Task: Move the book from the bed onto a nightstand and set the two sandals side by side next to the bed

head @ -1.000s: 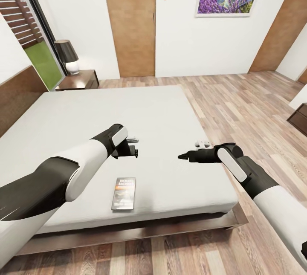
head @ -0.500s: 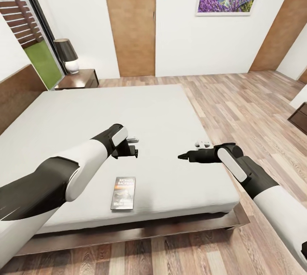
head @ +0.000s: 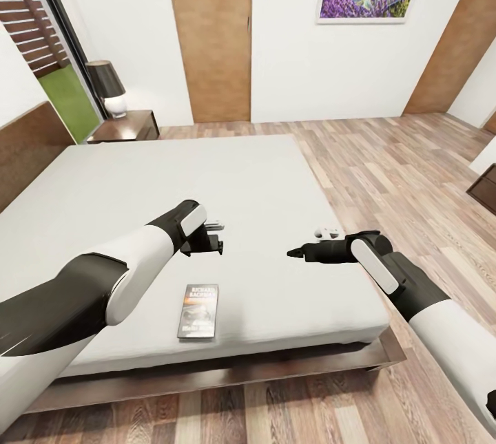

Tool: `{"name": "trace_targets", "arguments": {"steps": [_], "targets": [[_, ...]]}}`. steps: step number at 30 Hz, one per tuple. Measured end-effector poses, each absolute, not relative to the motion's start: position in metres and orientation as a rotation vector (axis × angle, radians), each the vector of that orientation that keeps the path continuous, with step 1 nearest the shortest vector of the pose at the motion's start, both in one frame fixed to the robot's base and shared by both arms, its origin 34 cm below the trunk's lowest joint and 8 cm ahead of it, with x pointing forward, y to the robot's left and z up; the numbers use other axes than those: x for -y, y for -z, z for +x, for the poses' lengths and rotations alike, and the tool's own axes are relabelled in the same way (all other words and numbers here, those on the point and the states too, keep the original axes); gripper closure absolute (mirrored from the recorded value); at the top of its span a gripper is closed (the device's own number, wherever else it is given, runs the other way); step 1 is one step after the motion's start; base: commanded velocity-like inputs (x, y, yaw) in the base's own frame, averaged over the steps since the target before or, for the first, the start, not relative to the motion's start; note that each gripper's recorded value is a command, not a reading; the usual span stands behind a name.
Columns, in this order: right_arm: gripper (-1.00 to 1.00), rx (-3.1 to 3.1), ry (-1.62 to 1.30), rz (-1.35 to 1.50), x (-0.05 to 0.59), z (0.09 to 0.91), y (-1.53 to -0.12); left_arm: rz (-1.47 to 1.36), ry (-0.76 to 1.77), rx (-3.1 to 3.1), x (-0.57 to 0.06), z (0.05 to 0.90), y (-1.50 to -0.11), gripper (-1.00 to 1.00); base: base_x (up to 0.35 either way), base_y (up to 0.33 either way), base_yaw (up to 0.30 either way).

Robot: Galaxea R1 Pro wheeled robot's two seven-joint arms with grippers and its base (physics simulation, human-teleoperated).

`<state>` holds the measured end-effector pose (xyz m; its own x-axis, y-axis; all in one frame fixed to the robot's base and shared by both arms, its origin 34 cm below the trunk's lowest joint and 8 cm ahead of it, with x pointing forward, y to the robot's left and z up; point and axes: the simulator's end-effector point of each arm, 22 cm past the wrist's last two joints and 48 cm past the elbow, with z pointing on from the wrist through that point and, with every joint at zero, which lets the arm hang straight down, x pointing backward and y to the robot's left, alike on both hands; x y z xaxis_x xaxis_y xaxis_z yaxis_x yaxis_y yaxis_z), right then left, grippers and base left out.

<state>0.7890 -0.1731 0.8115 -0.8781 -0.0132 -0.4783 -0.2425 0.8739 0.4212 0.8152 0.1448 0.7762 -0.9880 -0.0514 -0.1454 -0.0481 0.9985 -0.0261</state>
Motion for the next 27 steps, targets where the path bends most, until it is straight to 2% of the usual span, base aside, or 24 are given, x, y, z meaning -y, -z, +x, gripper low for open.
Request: {"name": "trace_targets", "arguments": {"steps": [27], "targets": [[-1.00,-2.603,-0.664,-0.182,0.172,0.786,-0.789,-0.078,0.039,-3.024,-0.144,0.812,-0.754,-1.00,0.000,0.000,0.000]]}}
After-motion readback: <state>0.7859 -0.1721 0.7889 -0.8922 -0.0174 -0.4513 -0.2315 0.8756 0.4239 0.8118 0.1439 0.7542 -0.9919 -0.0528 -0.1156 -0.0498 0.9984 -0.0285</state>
